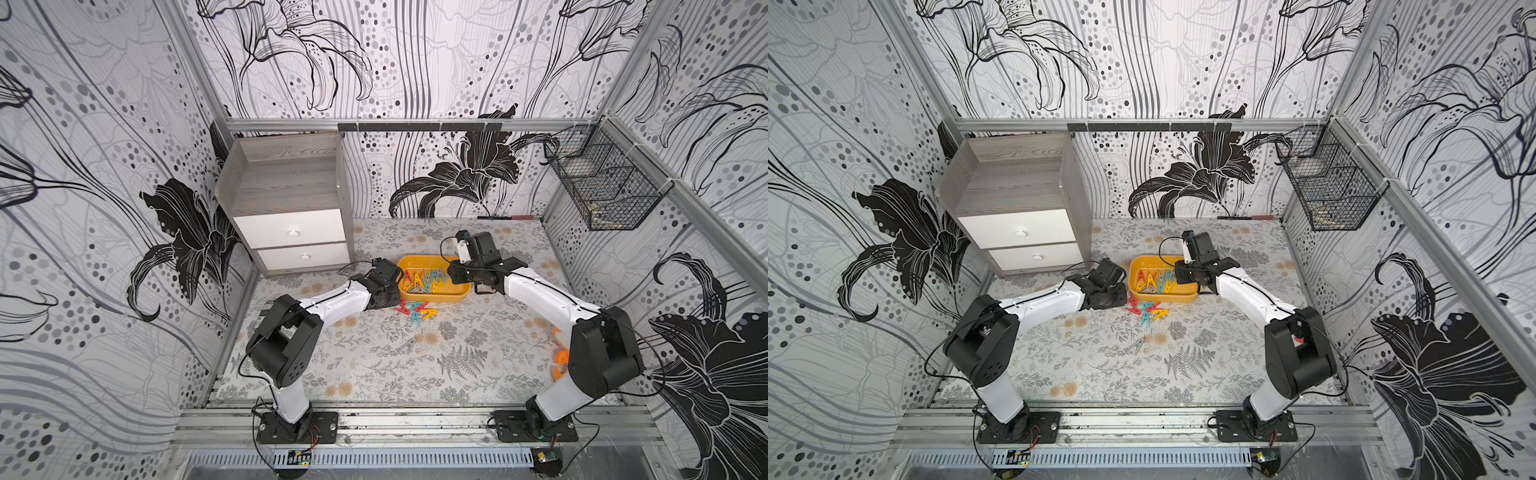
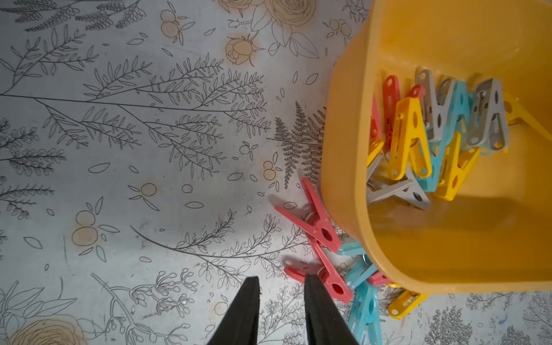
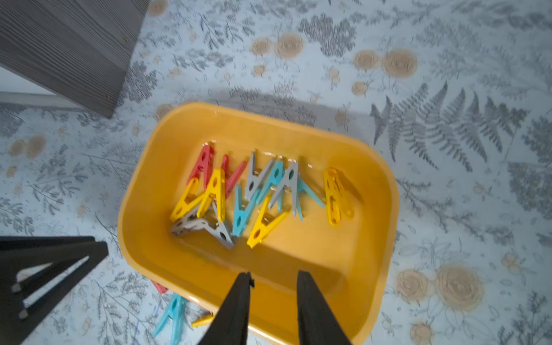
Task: Put the clothespins into the storage box
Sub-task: Place the clothespin in the storage box, then pick up the clothespin from the center of the board.
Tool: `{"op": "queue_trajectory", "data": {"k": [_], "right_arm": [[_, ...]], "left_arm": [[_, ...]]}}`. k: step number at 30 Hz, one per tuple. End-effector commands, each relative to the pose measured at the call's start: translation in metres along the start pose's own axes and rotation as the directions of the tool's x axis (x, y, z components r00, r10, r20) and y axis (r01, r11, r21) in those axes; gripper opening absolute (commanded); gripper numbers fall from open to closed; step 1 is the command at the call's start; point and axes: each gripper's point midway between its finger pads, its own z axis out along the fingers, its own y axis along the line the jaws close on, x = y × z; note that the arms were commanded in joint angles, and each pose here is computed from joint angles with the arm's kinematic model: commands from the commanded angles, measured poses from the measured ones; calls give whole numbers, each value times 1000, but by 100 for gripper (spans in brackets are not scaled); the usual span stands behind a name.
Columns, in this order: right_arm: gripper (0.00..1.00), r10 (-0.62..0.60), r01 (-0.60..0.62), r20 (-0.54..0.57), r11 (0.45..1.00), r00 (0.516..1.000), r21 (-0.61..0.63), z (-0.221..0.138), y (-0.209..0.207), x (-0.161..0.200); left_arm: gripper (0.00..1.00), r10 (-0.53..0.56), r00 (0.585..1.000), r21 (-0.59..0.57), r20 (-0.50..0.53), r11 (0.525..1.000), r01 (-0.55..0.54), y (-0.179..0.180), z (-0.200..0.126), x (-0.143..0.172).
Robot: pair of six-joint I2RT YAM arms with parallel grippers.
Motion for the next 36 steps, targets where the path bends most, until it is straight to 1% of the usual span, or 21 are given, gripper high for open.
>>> {"op": "queue_trajectory", "data": {"k": [1,6,11,13,22,27,31,36], "right_arm": [[31,22,-22,0,1000,1000,0,-8,-2,7],[31,34,-34,-3,999,999,-15,-7,0,12],[31,40,-40,-4,999,999,-31,-5,2,13],[31,40,-41,-6,999,999,-32,-5,2,14],[31,42,-42,-9,998,999,-37,-3,2,18],[31,42,-43,-9,998,999,-39,-3,2,19],[31,39,-39,-9,999,999,-35,-3,1,19],[31,40,-40,-10,998,999,-37,-3,2,19]], "left_arm": [[30,-1,1000,27,31,1000,1,-15,1,-5],[30,5,1000,10,6,1000,-5,-17,15,10],[31,1,1000,-25,1,1000,-1,-13,29,14],[31,-5,1000,-23,3,1000,5,-14,32,14],[33,-19,1000,-27,21,999,20,-15,31,9],[29,5,1000,-34,-24,999,-5,-15,40,23],[28,10,999,-34,-34,999,-11,-12,37,37],[26,9,1000,-53,-24,999,-11,-3,31,42]]}}
